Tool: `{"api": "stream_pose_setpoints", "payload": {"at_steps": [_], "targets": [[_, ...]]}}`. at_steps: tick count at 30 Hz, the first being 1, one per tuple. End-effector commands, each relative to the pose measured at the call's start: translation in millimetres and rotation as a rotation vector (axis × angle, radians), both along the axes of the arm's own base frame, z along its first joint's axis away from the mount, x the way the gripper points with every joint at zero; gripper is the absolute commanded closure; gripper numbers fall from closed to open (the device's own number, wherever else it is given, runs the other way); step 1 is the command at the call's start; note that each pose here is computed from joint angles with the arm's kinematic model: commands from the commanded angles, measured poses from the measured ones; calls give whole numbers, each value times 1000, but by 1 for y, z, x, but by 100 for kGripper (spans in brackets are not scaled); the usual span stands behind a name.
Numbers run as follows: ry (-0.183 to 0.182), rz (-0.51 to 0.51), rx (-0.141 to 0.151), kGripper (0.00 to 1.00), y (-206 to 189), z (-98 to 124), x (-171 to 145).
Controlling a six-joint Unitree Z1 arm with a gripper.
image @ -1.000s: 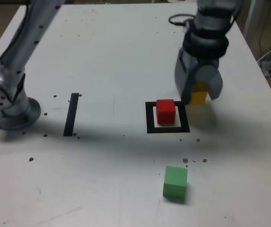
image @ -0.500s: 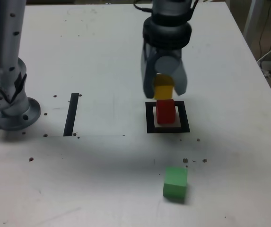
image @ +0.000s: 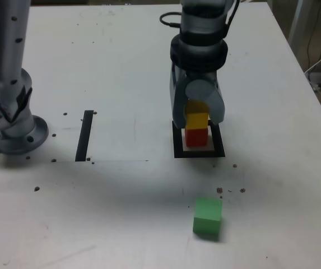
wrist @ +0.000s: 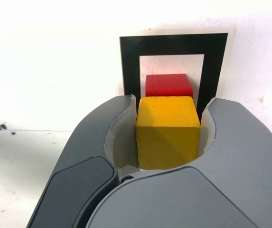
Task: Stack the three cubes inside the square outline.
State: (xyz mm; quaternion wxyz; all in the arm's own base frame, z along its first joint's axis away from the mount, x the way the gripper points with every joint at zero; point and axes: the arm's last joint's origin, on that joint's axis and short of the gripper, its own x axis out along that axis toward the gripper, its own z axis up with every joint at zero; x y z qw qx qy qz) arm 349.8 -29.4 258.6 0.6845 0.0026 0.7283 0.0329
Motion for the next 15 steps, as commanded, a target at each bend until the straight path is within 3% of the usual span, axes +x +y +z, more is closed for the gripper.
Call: {"api": "stream_pose_setpoints", "payload": {"at_steps": [1, 8, 15], "targets": [[-6, 4, 5, 74, 0, 0, 2], [-4, 11, 12, 73, 0, -2, 4], [2, 12, 7, 67, 0, -4, 3]]}}
